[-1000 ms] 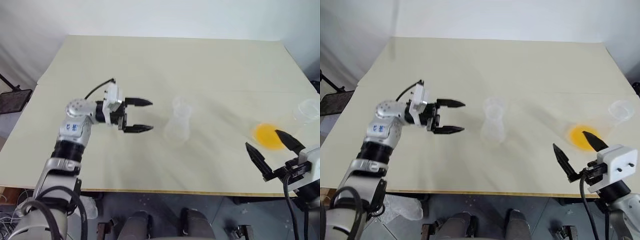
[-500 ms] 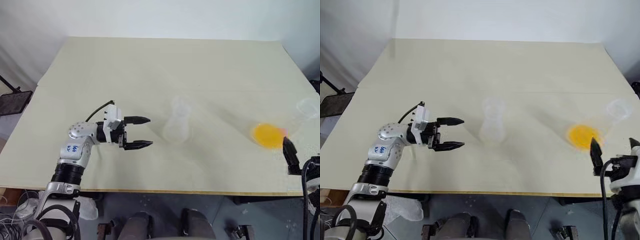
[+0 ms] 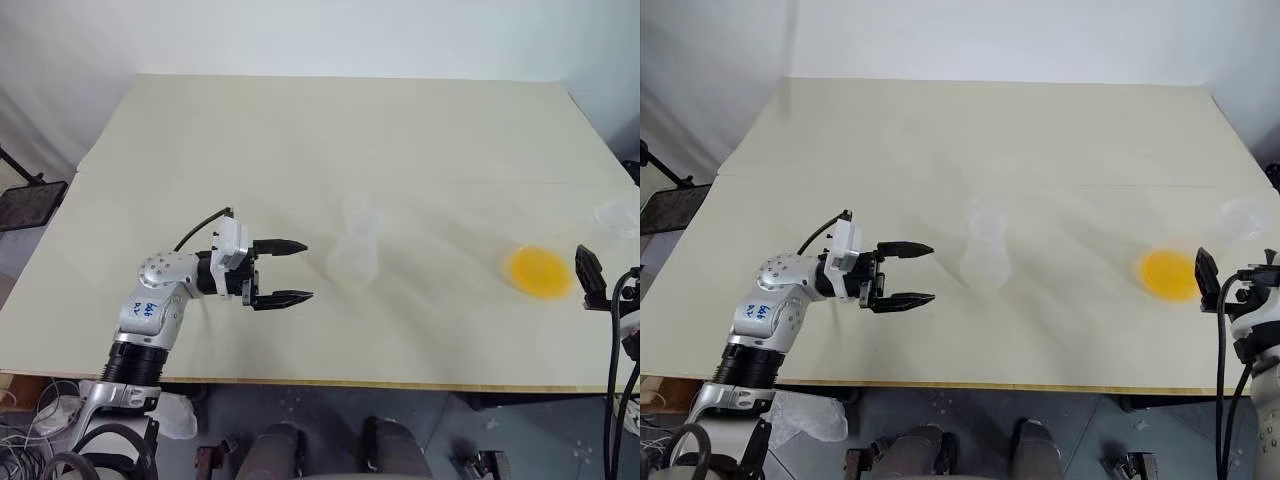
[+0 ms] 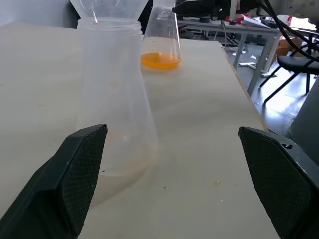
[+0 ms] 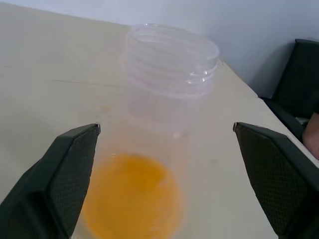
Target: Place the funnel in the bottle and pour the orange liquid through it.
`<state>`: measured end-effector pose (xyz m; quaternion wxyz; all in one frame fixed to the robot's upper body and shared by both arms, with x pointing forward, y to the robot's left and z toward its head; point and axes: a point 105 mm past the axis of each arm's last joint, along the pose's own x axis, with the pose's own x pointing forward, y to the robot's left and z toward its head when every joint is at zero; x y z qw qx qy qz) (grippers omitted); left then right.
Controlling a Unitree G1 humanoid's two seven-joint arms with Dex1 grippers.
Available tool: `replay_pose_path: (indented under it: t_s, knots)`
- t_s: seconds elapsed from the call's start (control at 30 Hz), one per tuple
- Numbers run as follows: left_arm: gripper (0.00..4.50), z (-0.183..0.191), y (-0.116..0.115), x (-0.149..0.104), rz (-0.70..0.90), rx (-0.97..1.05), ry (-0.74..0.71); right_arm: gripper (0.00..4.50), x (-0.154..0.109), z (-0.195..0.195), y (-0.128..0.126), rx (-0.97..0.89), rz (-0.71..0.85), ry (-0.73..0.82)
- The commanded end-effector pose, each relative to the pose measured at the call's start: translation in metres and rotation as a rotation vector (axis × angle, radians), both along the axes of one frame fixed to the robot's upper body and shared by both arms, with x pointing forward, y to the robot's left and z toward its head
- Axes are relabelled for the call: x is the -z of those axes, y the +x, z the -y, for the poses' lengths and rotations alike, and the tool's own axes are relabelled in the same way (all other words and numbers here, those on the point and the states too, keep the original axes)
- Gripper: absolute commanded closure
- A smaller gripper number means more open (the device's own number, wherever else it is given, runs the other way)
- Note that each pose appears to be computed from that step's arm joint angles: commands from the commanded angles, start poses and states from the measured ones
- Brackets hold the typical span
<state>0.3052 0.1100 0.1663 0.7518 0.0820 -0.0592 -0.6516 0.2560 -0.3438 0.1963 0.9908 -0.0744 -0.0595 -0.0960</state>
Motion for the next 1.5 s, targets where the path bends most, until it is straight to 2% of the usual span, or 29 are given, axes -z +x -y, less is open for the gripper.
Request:
replay_pose_path:
  t_s: [0.03,0.5,0.6,0.7,0.77,0.9,1.23,1.37,1.5]
  knots:
    - [0.01,0.002,-0.005,-0.011,0.04,0.0,-0.027,0.0,-0.016,0.005,0.004,-0.004,0.046,-0.04]
    - [0.01,0.001,-0.004,-0.014,0.049,-0.025,-0.028,0.0,-0.021,0.008,0.031,-0.047,0.086,-0.004]
    - [0.0,0.0,-0.003,-0.015,0.051,-0.03,-0.027,0.59,-0.024,0.007,0.032,-0.049,0.102,0.0]
    - [0.0,-0.001,-0.002,-0.015,0.053,-0.032,-0.026,1.58,-0.028,0.004,0.031,-0.057,0.118,0.009]
    - [0.0,-0.001,-0.001,-0.015,0.053,-0.032,-0.025,2.06,-0.03,0.001,0.03,-0.062,0.123,0.01]
    - [0.0,-0.001,0.002,-0.015,0.052,-0.028,-0.023,2.06,-0.045,-0.018,0.029,-0.105,0.156,-0.047]
    - [0.0,-0.003,0.02,-0.02,0.071,-0.014,-0.03,2.06,-0.092,-0.108,0.031,-0.226,0.188,-0.314]
    - [0.0,-0.006,0.03,-0.023,0.064,-0.016,-0.032,2.06,-0.098,-0.133,0.034,-0.256,0.192,-0.402]
    - [0.0,-0.011,0.04,-0.04,0.099,-0.022,-0.103,2.06,-0.104,-0.151,0.037,-0.275,0.206,-0.514]
